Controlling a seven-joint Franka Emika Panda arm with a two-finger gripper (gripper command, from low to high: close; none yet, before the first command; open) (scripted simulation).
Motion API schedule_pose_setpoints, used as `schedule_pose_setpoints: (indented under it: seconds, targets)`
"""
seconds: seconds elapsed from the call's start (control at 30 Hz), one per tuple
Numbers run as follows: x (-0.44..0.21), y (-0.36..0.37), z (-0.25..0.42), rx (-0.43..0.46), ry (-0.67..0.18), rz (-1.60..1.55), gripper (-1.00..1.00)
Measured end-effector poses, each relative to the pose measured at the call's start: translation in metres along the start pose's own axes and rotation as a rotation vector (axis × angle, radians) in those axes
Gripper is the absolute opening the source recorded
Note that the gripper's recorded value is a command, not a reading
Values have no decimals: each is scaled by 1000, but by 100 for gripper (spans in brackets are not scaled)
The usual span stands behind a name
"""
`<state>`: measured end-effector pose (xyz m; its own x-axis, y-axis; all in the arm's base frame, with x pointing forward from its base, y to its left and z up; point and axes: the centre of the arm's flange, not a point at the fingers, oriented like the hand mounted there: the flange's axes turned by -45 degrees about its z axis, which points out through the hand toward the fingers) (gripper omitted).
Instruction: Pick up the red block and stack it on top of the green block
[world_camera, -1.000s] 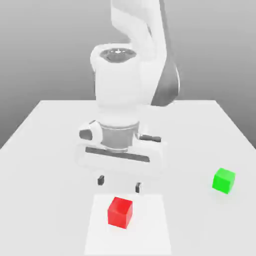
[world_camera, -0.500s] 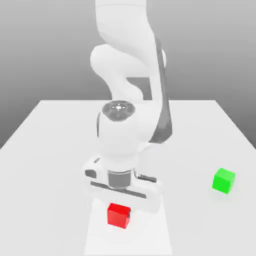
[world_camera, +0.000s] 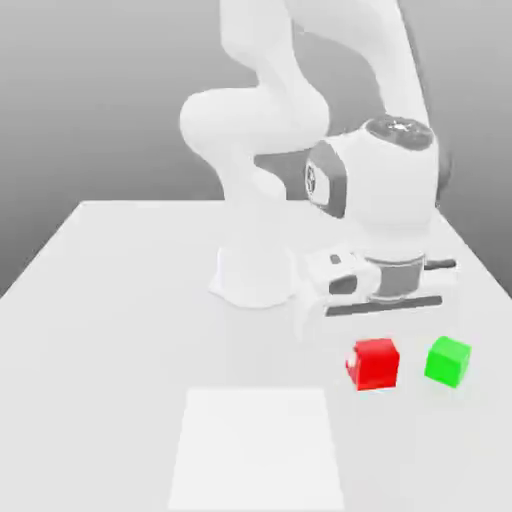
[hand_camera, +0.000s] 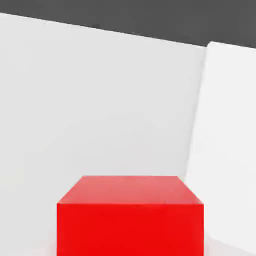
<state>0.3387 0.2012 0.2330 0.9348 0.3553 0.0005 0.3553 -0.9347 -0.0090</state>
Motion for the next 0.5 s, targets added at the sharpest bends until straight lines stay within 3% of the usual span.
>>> schedule_pose_setpoints:
  seconds: [0.2,0.4,0.43,0.5]
  targets:
    - [-39,-107,-11,-6,-2,-368,-100]
    - [-45,-122,38,-11,-1,-422,-100]
    - [-46,-122,48,-10,-2,-424,100]
    - [-46,-122,48,-10,-2,-424,100]
